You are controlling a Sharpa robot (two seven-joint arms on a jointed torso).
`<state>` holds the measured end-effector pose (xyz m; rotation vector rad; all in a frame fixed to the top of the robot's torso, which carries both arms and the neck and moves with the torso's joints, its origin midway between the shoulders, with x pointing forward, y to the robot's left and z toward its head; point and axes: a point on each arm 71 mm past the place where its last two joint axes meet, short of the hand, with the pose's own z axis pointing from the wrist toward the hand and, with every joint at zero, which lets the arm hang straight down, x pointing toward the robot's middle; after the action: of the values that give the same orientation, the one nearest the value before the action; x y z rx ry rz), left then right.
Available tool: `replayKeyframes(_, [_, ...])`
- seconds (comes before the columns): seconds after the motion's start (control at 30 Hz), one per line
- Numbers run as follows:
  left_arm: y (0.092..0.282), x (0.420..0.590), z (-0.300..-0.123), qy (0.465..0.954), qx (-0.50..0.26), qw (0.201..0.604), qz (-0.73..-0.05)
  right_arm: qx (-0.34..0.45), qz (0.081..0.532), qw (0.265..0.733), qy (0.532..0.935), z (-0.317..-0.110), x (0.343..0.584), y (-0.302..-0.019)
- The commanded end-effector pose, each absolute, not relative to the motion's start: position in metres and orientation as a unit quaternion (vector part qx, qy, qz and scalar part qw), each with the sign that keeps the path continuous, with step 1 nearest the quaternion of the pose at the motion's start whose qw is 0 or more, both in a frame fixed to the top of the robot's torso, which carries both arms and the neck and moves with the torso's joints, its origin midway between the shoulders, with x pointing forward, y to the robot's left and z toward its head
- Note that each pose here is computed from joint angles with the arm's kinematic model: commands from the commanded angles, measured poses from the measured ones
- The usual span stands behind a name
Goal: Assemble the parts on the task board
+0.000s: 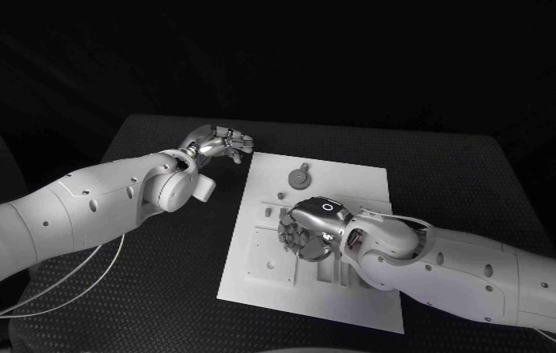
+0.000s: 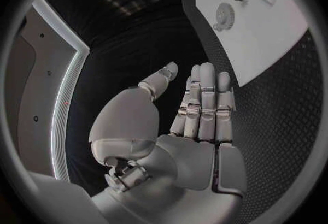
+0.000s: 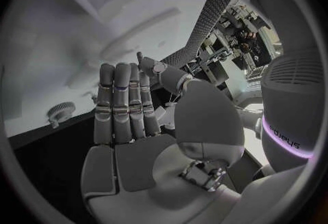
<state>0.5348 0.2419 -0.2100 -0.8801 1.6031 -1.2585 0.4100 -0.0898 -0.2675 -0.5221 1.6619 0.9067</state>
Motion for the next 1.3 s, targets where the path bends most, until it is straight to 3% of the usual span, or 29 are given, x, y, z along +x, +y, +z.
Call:
replayKeyframes(0.03, [0.2402, 0.5348, -0.2091, 0.645, -0.354, 0.442, -0.513, -0.233, 0.381, 0.552, 0.704, -0.2691, 0.4092, -0.089])
replayKeyframes(1.3, [0.2432, 0.5356, -0.2098, 0.646, -0.356, 0.442, -0.51, -0.237, 0.374, 0.541, 0.715, -0.276, 0.4096, -0.0914])
